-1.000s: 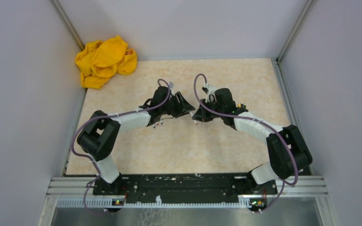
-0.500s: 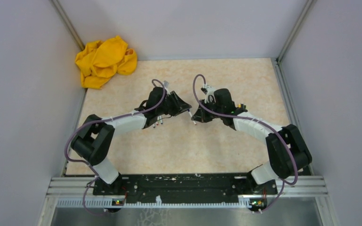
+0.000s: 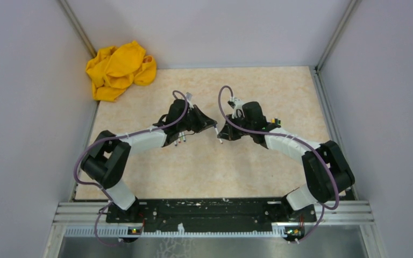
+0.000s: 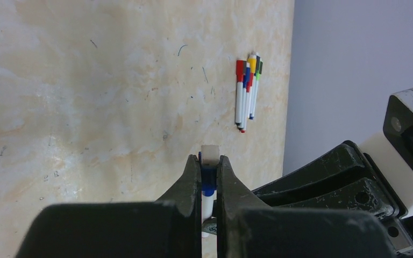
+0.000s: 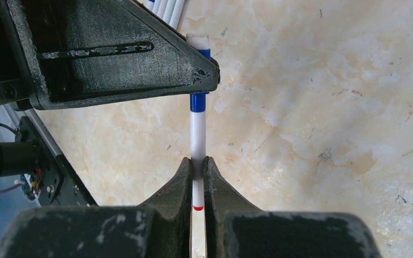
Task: Open the pen caps
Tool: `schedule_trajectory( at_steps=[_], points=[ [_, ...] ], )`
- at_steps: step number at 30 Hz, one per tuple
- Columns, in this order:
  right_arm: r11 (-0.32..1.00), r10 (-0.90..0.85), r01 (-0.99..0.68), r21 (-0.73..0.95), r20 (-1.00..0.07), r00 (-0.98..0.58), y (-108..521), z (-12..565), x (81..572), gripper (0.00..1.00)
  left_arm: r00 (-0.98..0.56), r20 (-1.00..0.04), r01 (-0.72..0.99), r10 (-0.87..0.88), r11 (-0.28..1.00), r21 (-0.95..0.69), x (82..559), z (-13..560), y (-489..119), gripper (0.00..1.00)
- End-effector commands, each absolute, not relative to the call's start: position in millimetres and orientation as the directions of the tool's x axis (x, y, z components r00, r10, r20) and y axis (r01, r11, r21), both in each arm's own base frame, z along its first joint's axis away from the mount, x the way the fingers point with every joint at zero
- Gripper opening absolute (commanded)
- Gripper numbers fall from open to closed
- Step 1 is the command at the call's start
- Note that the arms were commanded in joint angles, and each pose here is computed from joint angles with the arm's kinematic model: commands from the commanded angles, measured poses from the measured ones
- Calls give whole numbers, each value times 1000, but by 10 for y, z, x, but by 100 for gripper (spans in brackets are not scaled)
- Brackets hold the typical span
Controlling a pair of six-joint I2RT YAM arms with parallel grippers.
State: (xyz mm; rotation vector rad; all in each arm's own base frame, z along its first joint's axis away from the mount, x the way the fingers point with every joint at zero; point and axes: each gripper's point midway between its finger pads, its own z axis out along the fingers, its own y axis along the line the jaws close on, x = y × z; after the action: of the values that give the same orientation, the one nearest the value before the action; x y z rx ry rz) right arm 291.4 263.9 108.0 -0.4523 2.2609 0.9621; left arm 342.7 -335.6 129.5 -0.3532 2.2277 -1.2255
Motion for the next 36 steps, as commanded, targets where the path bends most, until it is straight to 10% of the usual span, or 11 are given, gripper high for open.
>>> schedule_trajectory(
  at_steps=[1,5,11,15,20,36],
  points=[
    [644,-62,-584,494,-727,-684,2763,1314,2983,4,-799,-349,74,-489,496,-865,3458,1433,-3408,0],
    [641,-53,-594,485,-745,-665,2782,1352,3023,33,-801,-355,89,-482,491,-867,3450,1467,-3423,0],
    [641,-51,-595,484,-747,-663,2838,1340,3094,34,-813,-349,94,-466,486,-869,3427,1455,-3450,0],
    [652,-52,-591,475,-750,-660,2848,1322,3160,30,-814,-346,89,-467,487,-869,3425,1424,-3426,0],
    [659,-53,-582,477,-742,-668,2883,1269,3233,0,-806,-354,86,-473,499,-862,3450,1390,-3394,0],
    [765,-53,-464,447,-674,-737,2619,773,3084,0,-715,-363,-47,-597,560,-827,4571,962,-2705,0]
  ],
)
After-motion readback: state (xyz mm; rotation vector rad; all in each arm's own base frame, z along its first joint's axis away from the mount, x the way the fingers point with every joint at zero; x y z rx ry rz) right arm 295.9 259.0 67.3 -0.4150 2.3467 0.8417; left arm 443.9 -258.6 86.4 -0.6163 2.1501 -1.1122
